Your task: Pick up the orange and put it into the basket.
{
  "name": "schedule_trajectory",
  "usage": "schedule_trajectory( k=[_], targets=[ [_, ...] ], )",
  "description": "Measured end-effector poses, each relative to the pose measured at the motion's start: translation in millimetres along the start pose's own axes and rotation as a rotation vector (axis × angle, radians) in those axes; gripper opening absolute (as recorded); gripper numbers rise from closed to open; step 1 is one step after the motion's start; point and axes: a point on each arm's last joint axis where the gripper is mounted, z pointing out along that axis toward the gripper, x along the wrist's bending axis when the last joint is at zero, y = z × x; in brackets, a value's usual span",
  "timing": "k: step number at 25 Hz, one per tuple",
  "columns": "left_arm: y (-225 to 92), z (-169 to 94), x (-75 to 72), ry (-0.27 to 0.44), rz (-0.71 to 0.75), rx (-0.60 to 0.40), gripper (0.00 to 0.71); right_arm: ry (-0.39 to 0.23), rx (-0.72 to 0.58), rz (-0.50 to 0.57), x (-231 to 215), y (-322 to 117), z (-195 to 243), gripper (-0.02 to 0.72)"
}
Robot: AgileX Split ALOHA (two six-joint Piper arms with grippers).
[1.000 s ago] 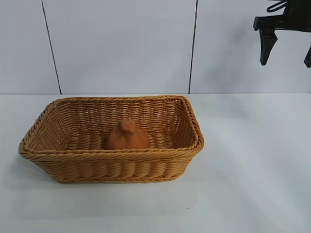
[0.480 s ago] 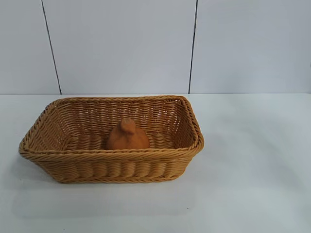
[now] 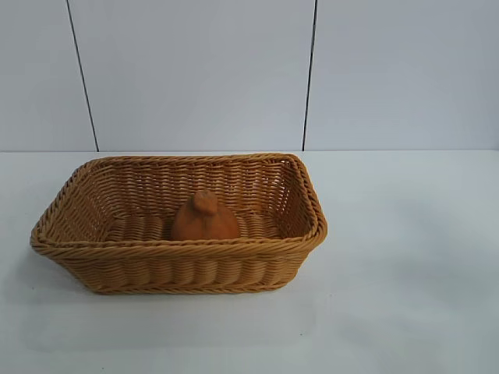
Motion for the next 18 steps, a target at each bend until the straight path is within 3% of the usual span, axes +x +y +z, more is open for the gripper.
schedule_trajectory(
  k=[4,9,18],
  targets=[
    [0,0,0.0,0.000,0.000,0.000,0.643,0.027,-0.274,0.010,0,-24,-21,0.619],
    [0,0,0.0,0.000,0.000,0.000,0.643,0.036,-0.520,0.012,-1,-52,-42,0.619],
    [0,0,0.0,0.000,0.000,0.000,0.643,0.045,-0.756,0.014,-2,-85,-58,0.619]
  ],
)
